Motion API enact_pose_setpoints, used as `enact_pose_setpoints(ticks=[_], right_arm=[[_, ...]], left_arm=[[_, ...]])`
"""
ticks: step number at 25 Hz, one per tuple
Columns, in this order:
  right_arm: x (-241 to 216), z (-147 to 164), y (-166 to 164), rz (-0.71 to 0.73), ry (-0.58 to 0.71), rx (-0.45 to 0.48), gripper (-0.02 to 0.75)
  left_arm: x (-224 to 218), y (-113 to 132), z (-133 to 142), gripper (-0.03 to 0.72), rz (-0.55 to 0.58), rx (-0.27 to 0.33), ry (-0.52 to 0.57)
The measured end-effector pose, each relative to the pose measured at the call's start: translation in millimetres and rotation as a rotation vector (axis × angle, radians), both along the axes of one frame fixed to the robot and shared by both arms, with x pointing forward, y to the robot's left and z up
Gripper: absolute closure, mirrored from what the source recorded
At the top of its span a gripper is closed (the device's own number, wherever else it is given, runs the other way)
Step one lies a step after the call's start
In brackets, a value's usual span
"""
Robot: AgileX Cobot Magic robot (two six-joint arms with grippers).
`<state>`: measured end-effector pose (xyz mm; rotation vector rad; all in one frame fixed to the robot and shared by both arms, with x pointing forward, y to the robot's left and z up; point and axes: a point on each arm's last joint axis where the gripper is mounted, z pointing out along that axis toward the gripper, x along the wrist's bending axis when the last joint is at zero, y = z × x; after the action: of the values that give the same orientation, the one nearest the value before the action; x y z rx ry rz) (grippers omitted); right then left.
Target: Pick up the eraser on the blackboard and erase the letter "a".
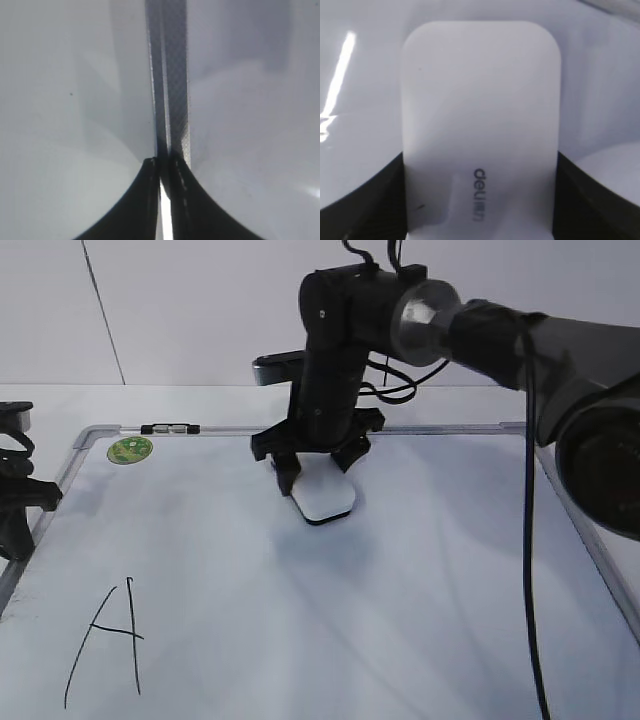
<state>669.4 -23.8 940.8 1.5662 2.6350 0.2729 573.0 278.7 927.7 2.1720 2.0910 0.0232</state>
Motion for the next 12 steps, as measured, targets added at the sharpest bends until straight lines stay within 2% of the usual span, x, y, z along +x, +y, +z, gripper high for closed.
enact_pose_setpoints(ticks=[5, 12], right_arm=[[-17.2, -1.0, 26.6, 0.061, -0.003, 0.006, 0.191], [-7.9, -0.8, 13.8, 0.019, -0.015, -0.008, 0.191]], left_arm=[[0.0, 0.0, 0.0, 0.669, 0.0, 0.0, 0.0], [0.2, 0.0, -0.6, 0.669, 0.0, 0.0, 0.0]])
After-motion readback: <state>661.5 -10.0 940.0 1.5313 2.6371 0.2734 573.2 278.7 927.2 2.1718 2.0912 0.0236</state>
